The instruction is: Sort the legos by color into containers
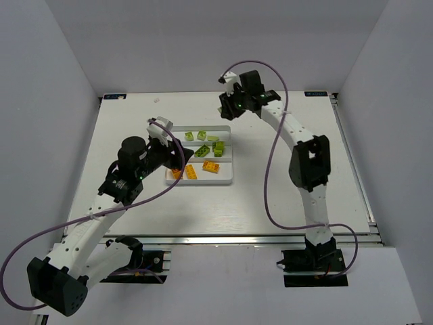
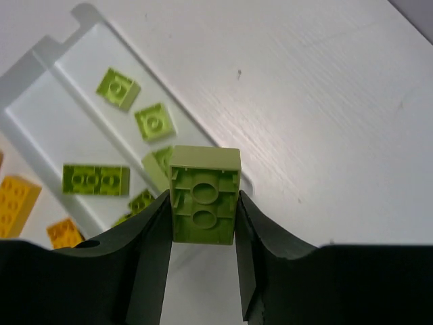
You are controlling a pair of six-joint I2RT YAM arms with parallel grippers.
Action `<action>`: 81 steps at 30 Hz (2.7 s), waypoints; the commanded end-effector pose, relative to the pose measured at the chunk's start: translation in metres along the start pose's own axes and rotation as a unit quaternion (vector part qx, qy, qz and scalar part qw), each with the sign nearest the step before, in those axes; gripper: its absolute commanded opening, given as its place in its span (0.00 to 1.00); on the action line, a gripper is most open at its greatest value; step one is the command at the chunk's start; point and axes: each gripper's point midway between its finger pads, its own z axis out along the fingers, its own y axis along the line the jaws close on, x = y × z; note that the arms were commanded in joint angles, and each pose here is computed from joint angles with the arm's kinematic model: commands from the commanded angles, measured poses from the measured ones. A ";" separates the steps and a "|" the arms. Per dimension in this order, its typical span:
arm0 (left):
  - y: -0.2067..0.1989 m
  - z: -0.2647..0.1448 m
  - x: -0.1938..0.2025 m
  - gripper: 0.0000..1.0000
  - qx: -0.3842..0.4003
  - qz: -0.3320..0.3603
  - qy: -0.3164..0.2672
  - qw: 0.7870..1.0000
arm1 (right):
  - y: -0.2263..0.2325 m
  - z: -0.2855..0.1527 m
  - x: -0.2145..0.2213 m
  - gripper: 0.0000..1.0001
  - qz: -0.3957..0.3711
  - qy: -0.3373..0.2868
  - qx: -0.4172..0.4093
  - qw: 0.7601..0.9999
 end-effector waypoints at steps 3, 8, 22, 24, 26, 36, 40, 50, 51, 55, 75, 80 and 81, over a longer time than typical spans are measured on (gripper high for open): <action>0.009 0.001 -0.001 0.71 -0.027 0.010 0.000 1.000 | 0.000 0.048 -0.010 0.00 0.036 0.004 0.025 0.999; 0.012 0.002 0.001 0.71 -0.033 0.012 0.005 0.999 | -0.001 0.064 0.004 0.06 0.038 0.000 0.043 0.998; 0.015 0.003 0.005 0.71 -0.038 0.012 0.011 0.999 | 0.015 0.078 0.057 0.42 0.056 0.060 0.011 0.997; 0.014 0.003 0.003 0.71 -0.038 0.013 0.009 0.999 | 0.013 0.075 0.056 0.53 0.055 0.061 0.015 0.996; 0.014 0.002 0.002 0.71 -0.037 0.014 0.006 0.999 | 0.015 0.073 0.055 0.66 0.053 0.063 0.014 0.996; 0.021 0.002 0.006 0.71 -0.055 0.015 0.008 0.998 | 0.016 0.007 0.005 0.72 0.028 0.015 0.040 0.999; 0.022 -0.001 0.002 0.68 -0.059 0.019 -0.004 0.998 | 0.028 -0.025 0.007 0.73 0.027 0.008 0.038 0.999; 0.028 0.002 0.019 0.62 -0.070 0.014 0.009 0.997 | 0.069 -0.133 0.064 0.89 0.008 -0.058 0.037 0.998; 0.027 0.002 0.020 0.73 -0.068 0.011 0.012 0.998 | 0.068 -0.140 0.068 0.89 0.003 -0.061 0.044 0.997; 0.023 -0.004 0.020 0.85 -0.061 0.010 0.014 0.998 | 0.074 -0.166 0.088 0.89 0.004 -0.052 0.053 0.997; 0.006 -0.017 0.012 0.94 -0.025 0.019 -0.003 1.000 | 0.086 -0.211 0.149 0.89 0.023 -0.094 0.119 0.988; 0.002 -0.024 0.003 0.95 -0.021 0.023 -0.023 0.999 | 0.080 -0.217 0.149 0.89 0.021 -0.103 0.136 0.985; 0.002 -0.023 0.003 0.95 -0.019 0.024 -0.022 0.999 | 0.078 -0.218 0.148 0.89 0.022 -0.106 0.141 0.984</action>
